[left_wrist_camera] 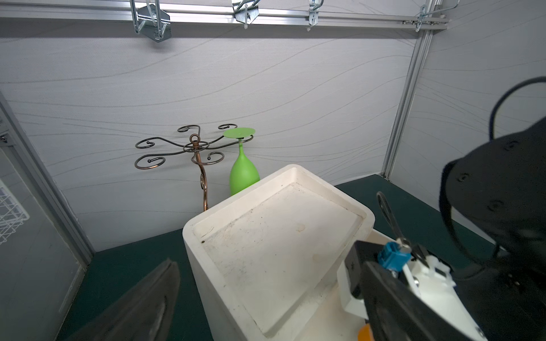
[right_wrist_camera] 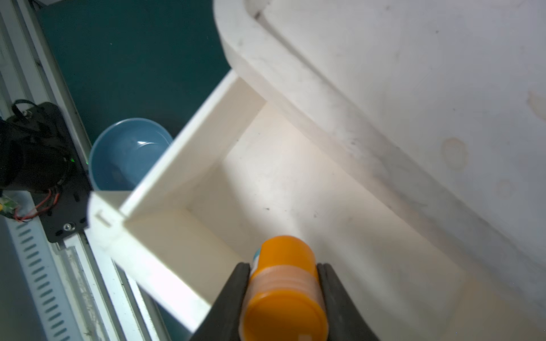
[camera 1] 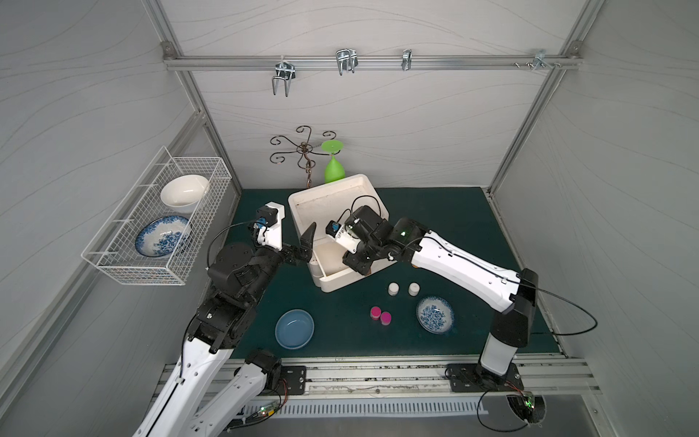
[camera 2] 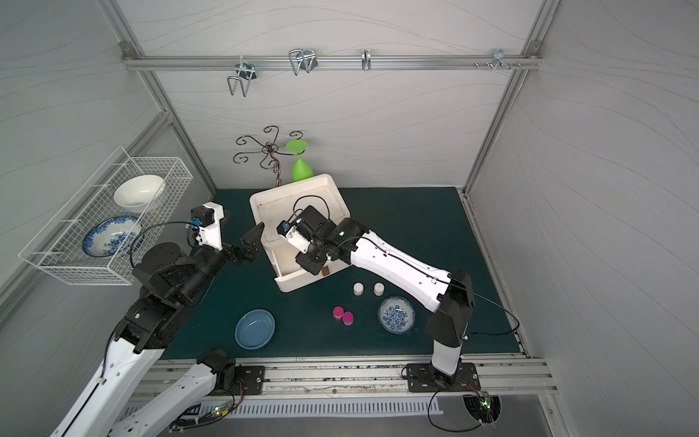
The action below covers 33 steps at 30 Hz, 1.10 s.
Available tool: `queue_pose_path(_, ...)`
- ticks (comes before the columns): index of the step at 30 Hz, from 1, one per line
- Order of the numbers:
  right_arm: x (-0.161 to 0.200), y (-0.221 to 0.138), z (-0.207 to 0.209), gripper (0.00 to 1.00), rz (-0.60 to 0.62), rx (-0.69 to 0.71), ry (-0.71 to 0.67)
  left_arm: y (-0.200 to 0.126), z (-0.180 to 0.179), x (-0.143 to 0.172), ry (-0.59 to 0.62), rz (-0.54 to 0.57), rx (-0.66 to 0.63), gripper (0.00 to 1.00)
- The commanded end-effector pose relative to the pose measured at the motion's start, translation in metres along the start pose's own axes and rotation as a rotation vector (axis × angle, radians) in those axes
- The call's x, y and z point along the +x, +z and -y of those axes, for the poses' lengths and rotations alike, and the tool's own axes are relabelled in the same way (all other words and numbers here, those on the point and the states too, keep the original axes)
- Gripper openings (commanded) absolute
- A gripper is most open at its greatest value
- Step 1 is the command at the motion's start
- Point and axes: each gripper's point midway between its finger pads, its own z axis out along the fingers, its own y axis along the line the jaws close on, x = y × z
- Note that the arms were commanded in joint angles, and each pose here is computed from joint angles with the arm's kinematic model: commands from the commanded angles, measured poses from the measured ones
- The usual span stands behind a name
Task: Put the paint cans in the drawer according to color
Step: Place the paint can in the drawer.
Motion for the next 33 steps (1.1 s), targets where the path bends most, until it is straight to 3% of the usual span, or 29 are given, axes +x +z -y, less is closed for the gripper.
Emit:
queue_pose_path(1,0.002,-0.001,-0.021,0.35,-0.011,-0.137,-0.155,-0.006,-0.002,-0.022,-0.014,0.087,-0.007,1.0)
queue_pose_path(8,0.005,0.018,-0.029,0.36,-0.116,-0.208,-0.291,-0.004,-0.003,-0.021,-0.014,0.079,-0.01,1.0)
queue_pose_path(15,0.008,0.046,-0.024,0.39,-0.198,-0.21,-0.343,0.0,-0.002,-0.018,-0.015,0.065,-0.007,1.0)
queue_pose_path(23,0.004,0.061,-0.02,0.52,-0.213,-0.202,-0.368,0.002,-0.001,-0.017,-0.015,0.059,-0.001,1.0)
queue_pose_path(28,-0.006,0.043,-0.018,0.55,-0.201,-0.134,-0.379,0.003,-0.002,-0.016,-0.017,0.055,-0.003,1.0)
queue_pose_path(33,-0.033,-0.016,-0.005,0.55,-0.048,-0.022,-0.287,0.001,-0.003,-0.017,-0.018,0.06,-0.006,1.0)
